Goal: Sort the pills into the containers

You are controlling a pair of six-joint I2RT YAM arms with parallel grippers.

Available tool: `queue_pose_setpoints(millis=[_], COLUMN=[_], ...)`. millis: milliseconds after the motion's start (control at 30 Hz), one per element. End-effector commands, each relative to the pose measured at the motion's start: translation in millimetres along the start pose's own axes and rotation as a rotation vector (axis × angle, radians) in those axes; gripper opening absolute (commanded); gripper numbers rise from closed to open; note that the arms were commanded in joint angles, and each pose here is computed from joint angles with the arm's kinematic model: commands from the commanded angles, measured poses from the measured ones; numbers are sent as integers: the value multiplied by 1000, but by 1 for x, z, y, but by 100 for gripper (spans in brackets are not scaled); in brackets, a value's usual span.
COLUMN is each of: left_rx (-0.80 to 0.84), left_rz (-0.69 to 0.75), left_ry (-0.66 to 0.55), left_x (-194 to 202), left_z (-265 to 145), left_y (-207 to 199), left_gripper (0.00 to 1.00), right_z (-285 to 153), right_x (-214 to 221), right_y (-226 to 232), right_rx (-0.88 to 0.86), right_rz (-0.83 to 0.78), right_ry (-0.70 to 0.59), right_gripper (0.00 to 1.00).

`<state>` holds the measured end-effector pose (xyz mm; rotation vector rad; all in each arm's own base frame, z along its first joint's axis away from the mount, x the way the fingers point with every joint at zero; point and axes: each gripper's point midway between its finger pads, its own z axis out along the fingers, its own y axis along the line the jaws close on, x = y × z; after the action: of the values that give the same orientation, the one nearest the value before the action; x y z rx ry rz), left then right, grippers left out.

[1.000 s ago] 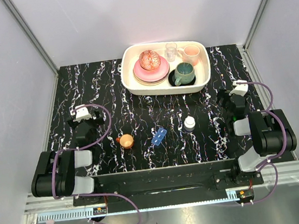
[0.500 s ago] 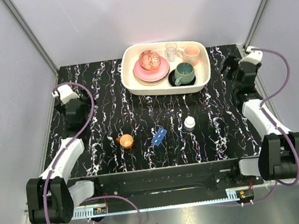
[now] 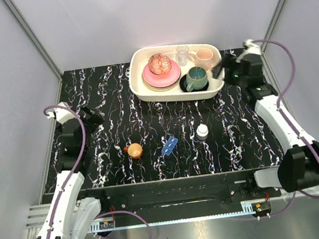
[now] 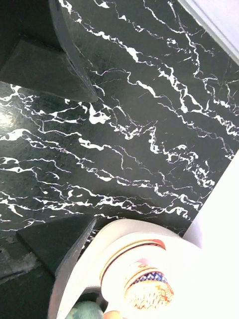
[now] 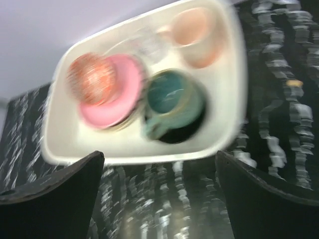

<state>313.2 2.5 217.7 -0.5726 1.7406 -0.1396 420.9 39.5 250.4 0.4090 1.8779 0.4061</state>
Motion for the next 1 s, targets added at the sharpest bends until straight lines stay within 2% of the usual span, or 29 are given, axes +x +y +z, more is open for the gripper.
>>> queue_pose_setpoints(millis=[0, 133, 200, 300, 400, 467, 600, 700, 833, 967], left_rx=[16, 31, 42, 61, 80, 82, 90, 105, 126, 138], left_rz=[48, 80, 103, 122, 131, 133, 138, 138, 138, 138], left_ry=[94, 127, 136, 139, 149, 150, 155, 162, 166, 159], left_x=[16, 20, 25, 29, 34, 35, 40, 43, 45, 45], left_z=[-14, -19, -22, -26, -29, -29, -31, -34, -38, -41], left_y=[-2, -15, -22, -30, -36, -38, -39, -40, -41, -40], left_gripper=[99, 99, 99, 99, 99, 99, 99, 99, 99, 99], right_z=[-23, -42, -56, -69, -78, -81, -79, -78, -78, -75], right_x=[25, 73, 114, 163, 203, 224, 269, 287, 291, 293], right_y=[106, 165, 188, 200, 198, 193, 187, 182, 164, 156], right_rx=[-107, -169, -188, -197, -167, -121, -40, -1, 38, -46], right_rz=[-177, -199, -262, -315, -282, -225, -248, -333, -394, -600], right_ry=[84, 189, 270, 376, 479, 520, 578, 623, 629, 646], right_gripper=[100, 100, 100, 99, 95, 91, 89, 92, 93, 90])
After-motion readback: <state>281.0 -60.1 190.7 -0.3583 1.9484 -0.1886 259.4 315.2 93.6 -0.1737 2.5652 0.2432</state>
